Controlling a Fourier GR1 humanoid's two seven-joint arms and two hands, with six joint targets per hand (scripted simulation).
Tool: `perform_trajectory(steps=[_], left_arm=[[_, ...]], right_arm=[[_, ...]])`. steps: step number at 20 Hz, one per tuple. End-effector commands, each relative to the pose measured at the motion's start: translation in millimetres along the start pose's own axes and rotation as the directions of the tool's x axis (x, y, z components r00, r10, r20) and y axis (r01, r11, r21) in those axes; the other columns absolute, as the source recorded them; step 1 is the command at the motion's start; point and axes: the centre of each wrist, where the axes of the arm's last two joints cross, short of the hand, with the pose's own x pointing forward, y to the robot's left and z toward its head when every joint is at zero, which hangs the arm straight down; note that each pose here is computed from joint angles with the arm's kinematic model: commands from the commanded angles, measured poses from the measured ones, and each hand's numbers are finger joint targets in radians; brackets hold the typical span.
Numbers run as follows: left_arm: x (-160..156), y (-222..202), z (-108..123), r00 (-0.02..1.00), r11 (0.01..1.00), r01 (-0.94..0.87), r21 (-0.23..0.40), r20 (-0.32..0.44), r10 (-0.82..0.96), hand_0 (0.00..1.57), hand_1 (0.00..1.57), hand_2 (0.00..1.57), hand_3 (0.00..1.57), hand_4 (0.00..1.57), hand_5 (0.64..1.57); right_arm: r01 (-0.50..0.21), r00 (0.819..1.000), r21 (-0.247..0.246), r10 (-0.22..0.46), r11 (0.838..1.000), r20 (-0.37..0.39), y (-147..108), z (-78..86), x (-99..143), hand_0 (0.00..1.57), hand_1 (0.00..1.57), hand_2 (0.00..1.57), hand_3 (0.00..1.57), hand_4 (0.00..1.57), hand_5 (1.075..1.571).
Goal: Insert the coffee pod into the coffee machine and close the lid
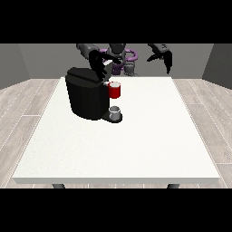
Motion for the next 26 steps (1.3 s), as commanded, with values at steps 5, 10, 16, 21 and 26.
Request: perform_trajectory(steps=[5,10,16,21,26], left_arm=[[15.9,-16.9,-17.2,0.997,0.998,0.004,-0.064,0.074,0.0,0.0,0.0,0.0,0.0,0.44,1.571],[21.1,-11.3,-21.4,0.994,0.995,0.014,-0.1,0.109,-0.003,0.0,0.0,0.0,0.0,0.43,1.571],[38.7,-23.6,-38.3,0.988,0.989,0.023,-0.145,0.155,0.0,0.0,0.0,0.0,0.0,0.37,1.571],[46.3,-33.2,-46.3,0.981,0.981,0.02,-0.193,0.192,0.018,0.0,0.0,0.0,0.0,0.38,1.571],[54.4,-41.9,-54.9,0.975,0.973,0.035,-0.229,0.223,0.017,0.0,0.0,0.0,0.0,0.22,1.571]], right_arm=[[-0.079,0.965,0.034,0.067,0.996,0.252,24.2,-5.7,77.2,0.0,0.0,0.0,0.0,0.27,1.571],[-0.065,0.97,-0.003,0.064,0.998,0.234,11.4,1.1,88.7,0.0,0.0,0.0,0.0,0.1,1.571],[-0.108,0.961,-0.067,0.121,0.992,0.248,-11.0,12.7,117.3,0.0,0.0,0.0,0.0,0.0,1.571],[-0.113,0.96,-0.1,0.135,0.989,0.244,-29.0,24.7,138.0,0.0,0.0,0.0,0.0,0.0,1.571],[-0.102,0.955,-0.158,0.141,0.982,0.26,-52.2,36.0,151.9,0.0,0.0,0.0,0.0,0.0,1.571]])
